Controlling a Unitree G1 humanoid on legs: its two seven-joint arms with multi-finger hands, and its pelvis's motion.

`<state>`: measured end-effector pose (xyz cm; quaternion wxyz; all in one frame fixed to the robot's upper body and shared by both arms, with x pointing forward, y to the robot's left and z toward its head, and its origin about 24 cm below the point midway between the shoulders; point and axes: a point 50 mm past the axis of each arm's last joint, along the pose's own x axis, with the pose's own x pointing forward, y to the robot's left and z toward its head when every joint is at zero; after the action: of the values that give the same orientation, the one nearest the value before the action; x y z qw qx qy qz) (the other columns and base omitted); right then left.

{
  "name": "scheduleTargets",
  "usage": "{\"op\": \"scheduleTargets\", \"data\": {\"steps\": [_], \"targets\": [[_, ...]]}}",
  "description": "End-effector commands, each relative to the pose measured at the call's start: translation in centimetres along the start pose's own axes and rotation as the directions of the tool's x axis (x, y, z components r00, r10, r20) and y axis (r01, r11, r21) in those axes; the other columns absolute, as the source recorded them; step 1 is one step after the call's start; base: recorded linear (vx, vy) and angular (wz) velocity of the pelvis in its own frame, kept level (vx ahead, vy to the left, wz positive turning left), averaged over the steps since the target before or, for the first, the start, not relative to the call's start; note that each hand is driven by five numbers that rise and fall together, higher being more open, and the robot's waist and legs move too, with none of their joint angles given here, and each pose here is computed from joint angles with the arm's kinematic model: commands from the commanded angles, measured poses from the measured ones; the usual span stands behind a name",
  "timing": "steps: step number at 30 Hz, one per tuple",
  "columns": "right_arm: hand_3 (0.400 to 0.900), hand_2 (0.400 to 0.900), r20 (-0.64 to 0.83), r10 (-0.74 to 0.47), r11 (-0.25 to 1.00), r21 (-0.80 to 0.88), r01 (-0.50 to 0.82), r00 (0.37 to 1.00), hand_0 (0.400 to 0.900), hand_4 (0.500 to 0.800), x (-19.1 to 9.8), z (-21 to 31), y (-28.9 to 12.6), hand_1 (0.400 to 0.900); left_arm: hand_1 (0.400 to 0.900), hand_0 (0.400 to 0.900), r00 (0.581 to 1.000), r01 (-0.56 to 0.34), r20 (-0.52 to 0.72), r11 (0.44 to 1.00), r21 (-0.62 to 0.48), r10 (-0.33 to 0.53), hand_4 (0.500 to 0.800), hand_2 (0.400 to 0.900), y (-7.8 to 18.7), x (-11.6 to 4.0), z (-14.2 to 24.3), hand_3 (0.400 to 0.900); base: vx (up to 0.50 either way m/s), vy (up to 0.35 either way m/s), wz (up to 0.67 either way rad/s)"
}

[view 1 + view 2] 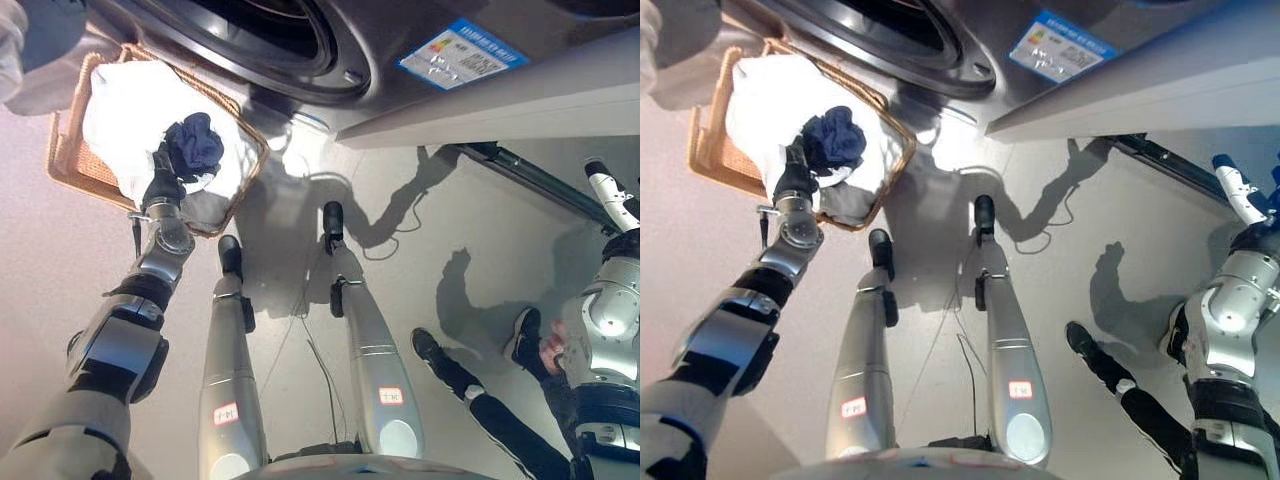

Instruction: Put the clothes in the basket into the washing machine.

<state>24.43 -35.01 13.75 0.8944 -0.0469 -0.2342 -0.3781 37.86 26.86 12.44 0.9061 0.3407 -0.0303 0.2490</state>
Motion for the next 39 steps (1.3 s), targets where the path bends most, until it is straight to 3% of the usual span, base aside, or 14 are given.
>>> {"op": "scheduleTargets", "data": {"steps": [1,5,12,14,15,16,29,39], "targets": [[0.900,0.900,0.273,-0.130,0.992,0.035,0.125,0.953,0.900,0.800,1.3,5.5,-3.6,0.900,0.900,0.900,0.990,-0.143,0.016,0.989,0.031,0.142,0.800,0.900,3.3,1.2,0.0,0.900,-0.032,-0.005,0.01],[0.900,0.900,0.299,-0.149,0.989,0.054,0.139,0.942,0.900,0.800,0.9,5.9,-3.8,0.900,0.900,0.900,0.980,-0.198,0.032,0.979,0.039,0.197,0.800,0.900,4.7,2.1,1.0,0.900,-0.035,0.000,-0.03],[0.900,0.900,0.365,-0.152,0.988,0.067,0.136,0.919,0.900,0.800,0.1,6.9,-3.9,0.900,0.900,0.900,0.944,-0.316,0.172,0.922,0.225,0.282,0.800,0.900,7.4,3.5,3.5,0.900,-0.017,-0.006,-0.01],[0.900,0.900,0.382,-0.149,0.989,0.079,0.129,0.912,0.900,0.800,0.0,7.2,-3.8,0.900,0.808,0.808,0.936,-0.336,0.196,0.906,0.258,0.292,0.745,0.808,7.8,3.7,3.8,0.808,0.098,0.011,-0.13],[0.900,0.900,0.389,-0.147,0.989,0.084,0.124,0.909,0.900,0.800,-0.1,7.4,-3.7,0.900,0.561,0.561,0.934,-0.342,0.199,0.902,0.265,0.296,0.596,0.561,7.9,3.8,4.0,0.561,0.100,0.015,-0.16],[0.900,0.900,0.393,-0.148,0.988,0.088,0.123,0.908,0.900,0.800,-0.1,7.4,-3.6,0.900,0.400,0.400,0.933,-0.345,0.202,0.902,0.261,0.298,0.500,0.400,8.0,3.9,4.3,0.400,-0.110,-0.015,0.08],[0.900,0.900,0.338,-0.145,0.989,0.074,0.128,0.930,0.900,0.800,0.0,5.9,-3.3,0.900,0.400,0.400,0.942,-0.308,0.202,0.931,0.194,0.269,0.500,0.400,7.0,3.8,5.1,0.400,0.014,-0.004,0.00],[0.900,0.900,0.224,-0.087,0.996,0.053,0.077,0.971,0.900,0.800,-0.1,3.5,-1.2,0.900,0.400,0.400,0.971,-0.202,0.152,0.974,0.102,0.185,0.500,0.400,3.2,2.3,3.7,0.400,0.005,-0.024,0.15]]}}
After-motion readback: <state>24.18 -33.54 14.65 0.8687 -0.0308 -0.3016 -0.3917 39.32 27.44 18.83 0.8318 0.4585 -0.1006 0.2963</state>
